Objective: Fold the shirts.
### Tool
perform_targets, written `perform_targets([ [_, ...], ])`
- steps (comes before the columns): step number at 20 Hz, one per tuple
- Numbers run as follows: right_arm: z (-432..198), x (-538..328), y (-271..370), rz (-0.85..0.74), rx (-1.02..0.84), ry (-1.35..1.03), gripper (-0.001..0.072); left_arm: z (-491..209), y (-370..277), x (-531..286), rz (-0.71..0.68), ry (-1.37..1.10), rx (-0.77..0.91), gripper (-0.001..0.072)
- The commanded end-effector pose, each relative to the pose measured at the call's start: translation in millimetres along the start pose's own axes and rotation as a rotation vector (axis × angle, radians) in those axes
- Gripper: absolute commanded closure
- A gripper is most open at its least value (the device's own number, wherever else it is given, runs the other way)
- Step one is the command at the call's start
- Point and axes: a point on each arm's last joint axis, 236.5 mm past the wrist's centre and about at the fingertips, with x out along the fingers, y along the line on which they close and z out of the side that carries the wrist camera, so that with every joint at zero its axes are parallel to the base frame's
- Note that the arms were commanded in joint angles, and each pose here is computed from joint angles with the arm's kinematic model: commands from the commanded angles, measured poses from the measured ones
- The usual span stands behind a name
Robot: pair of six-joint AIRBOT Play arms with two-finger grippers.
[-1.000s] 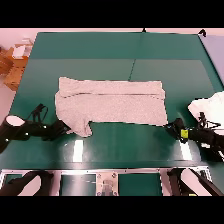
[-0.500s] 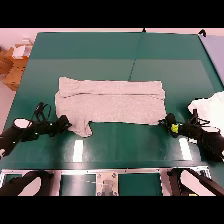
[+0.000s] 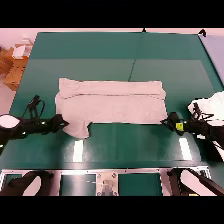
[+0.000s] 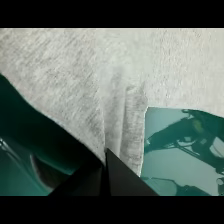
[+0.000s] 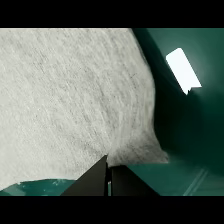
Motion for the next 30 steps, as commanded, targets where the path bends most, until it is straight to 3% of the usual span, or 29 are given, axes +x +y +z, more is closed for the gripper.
perform_targets([
  [1,-23,-19,-22,-0.108,-0.023,0.096,0.0703,-24,21,-24,0.129,0.056,0.042,0.0682],
  [6,-13,-42,-6,-0.112,-0.056,0.017,0.0703,-1,2,-40,0.11,-0.012,0.062,0.0682],
  [10,30,-67,57,0.037,-0.085,-0.098,0.0703,51,-39,-70,0.066,-0.125,0.126,0.0682],
  [14,79,-78,115,0.088,-0.193,-0.169,0.0703,110,-72,-68,-0.01,-0.145,0.153,0.0682],
  [22,161,48,130,0.066,-0.159,-0.023,0.0702,216,-58,32,-0.105,-0.117,0.08,0.068],
  [23,167,65,128,0.071,-0.138,-0.003,0.0695,224,-57,48,-0.114,-0.117,0.082,0.0617],
  [25,192,76,127,0.085,-0.125,-0.014,0.0416,246,-56,65,-0.125,-0.157,0.059,0.0107],
  [26,207,67,130,0.098,-0.13,-0.028,0.0365,259,-60,60,-0.138,-0.194,0.053,-0.0004],
  [28,228,33,130,0.11,-0.166,-0.034,0.0201,279,-67,33,-0.158,-0.235,0.075,-0.0007],
  [30,233,-2,104,0.071,-0.209,0.016,0.0158,287,-74,0,-0.193,-0.221,0.105,-0.0007],
])
